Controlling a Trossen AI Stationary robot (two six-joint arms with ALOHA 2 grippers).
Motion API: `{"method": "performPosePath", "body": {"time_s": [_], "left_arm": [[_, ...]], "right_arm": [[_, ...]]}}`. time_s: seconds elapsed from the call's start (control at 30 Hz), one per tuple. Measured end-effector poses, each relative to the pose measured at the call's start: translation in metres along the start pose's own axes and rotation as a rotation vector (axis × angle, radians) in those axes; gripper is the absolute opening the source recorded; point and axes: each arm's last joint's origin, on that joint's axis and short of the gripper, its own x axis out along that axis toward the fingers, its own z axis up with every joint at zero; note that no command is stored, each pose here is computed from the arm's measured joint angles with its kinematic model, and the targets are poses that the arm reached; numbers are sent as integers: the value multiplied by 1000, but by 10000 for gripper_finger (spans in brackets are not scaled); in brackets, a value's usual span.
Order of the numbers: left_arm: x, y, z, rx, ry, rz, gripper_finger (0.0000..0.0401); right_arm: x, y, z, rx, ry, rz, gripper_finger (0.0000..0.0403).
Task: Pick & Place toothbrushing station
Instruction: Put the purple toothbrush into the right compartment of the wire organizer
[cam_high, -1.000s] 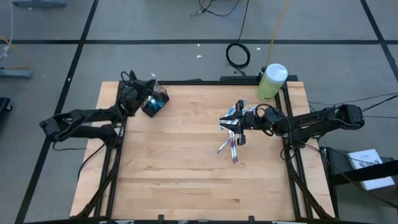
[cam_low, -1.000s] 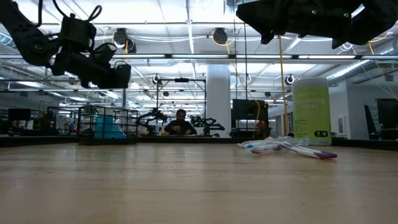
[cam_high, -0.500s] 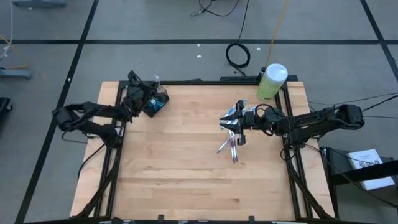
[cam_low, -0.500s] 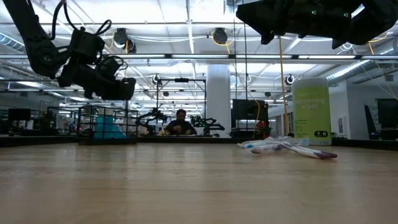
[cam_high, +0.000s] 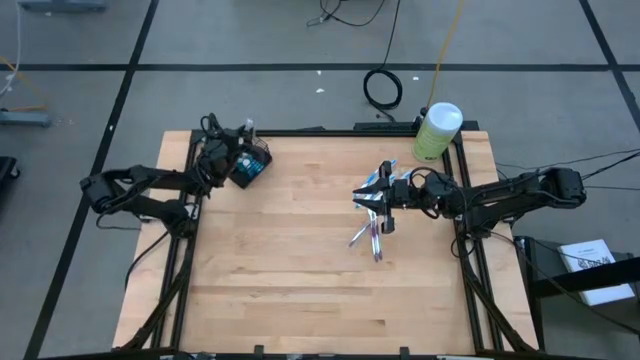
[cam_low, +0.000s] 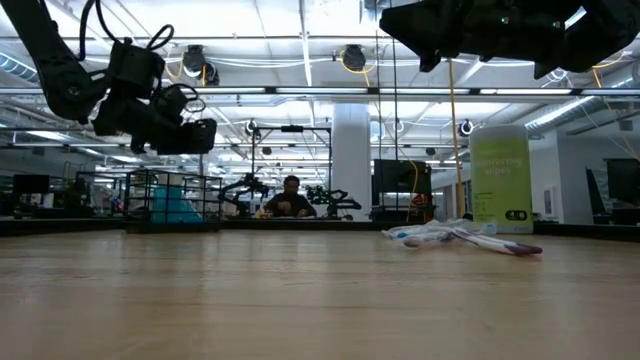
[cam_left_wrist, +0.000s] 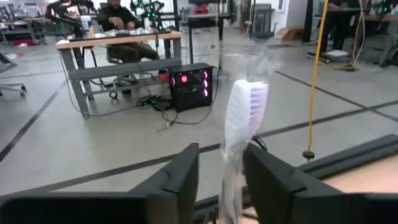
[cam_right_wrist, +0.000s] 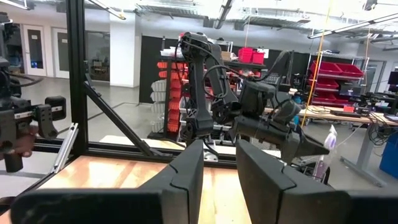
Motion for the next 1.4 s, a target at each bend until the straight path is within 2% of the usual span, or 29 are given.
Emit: {"method": "performPosePath", "body": {"time_s": [0.17,0.37,0.57,0.83,1.03,1.23,1.4], "left_arm": [[-4,2,8,8,-37,0,195],[-9,4,19,37,-82,1,234],[-15,7,25,88,-78,5,250],[-17,8,11,158,69,5,255],[-21,5,23,72,-18,-10,255],[-40,-4,47,-9,-154,-93,255],[-55,-12,56,-65,-202,-220,255]], "right_arm": [[0,0,0,1,4,0,89],[0,0,-2,2,19,1,91],[0,0,-2,3,25,1,103],[0,0,-2,3,25,1,106],[0,0,-5,5,48,2,108],[-1,10,-20,30,218,17,127],[-1,29,-31,55,569,-167,179]]}}
